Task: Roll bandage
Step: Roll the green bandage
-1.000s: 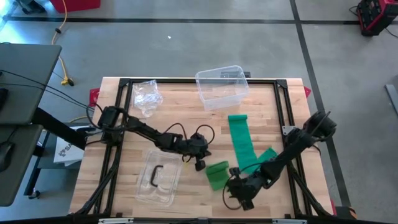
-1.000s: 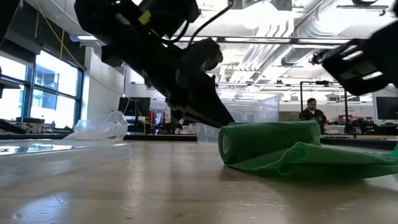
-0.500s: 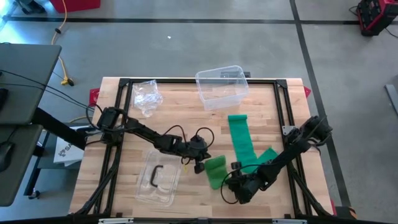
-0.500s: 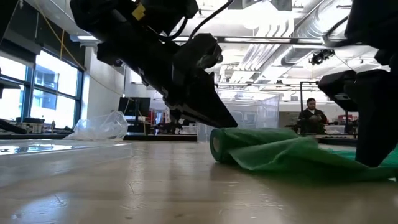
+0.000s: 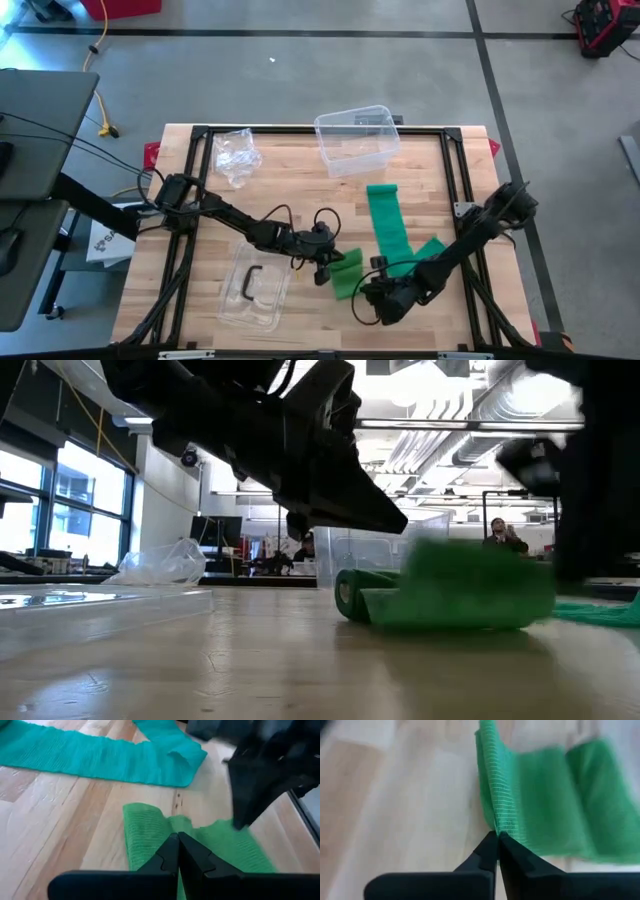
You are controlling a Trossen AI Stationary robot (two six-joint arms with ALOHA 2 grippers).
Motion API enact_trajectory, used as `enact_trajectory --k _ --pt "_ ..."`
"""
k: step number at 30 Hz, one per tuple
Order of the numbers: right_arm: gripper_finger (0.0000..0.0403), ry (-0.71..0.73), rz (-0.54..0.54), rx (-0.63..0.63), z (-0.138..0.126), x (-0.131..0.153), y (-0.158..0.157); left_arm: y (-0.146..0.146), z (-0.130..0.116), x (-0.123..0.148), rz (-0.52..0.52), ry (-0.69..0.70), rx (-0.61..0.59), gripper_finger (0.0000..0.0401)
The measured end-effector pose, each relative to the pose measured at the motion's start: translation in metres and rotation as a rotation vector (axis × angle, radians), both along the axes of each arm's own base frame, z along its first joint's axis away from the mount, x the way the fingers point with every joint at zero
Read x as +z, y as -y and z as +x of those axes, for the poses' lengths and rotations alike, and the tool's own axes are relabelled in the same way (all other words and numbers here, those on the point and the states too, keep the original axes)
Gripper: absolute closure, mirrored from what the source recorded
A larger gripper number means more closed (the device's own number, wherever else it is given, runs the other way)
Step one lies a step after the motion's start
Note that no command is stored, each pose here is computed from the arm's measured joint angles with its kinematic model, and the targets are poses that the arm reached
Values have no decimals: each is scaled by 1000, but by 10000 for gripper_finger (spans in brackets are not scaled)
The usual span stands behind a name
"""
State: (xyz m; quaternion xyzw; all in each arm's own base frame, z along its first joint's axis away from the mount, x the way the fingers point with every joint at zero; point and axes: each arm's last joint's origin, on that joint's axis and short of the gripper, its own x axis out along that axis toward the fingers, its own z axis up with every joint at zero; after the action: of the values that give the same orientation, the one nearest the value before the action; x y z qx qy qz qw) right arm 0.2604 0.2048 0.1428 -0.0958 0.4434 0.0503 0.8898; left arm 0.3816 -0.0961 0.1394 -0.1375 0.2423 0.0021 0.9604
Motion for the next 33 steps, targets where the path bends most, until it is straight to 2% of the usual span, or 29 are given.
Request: enact_trajectory --k 8,11,14,20,26,31,33 --pt "402 93 -142 25 2 69 3 -4 1 1 15 8 3 401" --pt "402 125 -147 58 0 91 5 -5 2 1 15 8 4 401" --pt "402 155 -107 118 -2 110 4 -5 1 1 15 7 4 401" --pt "402 193 -90 202 -7 126 -9 -3 1 1 13 12 1 401" --pt "402 204 -48 216 -16 132 -23 0 1 1 3 15 -5 401" --pt "403 200 -21 214 -23 132 -29 6 2 5 -48 50 -167 401" --pt "403 198 -13 202 -23 132 -29 9 1 6 -38 64 -224 401"
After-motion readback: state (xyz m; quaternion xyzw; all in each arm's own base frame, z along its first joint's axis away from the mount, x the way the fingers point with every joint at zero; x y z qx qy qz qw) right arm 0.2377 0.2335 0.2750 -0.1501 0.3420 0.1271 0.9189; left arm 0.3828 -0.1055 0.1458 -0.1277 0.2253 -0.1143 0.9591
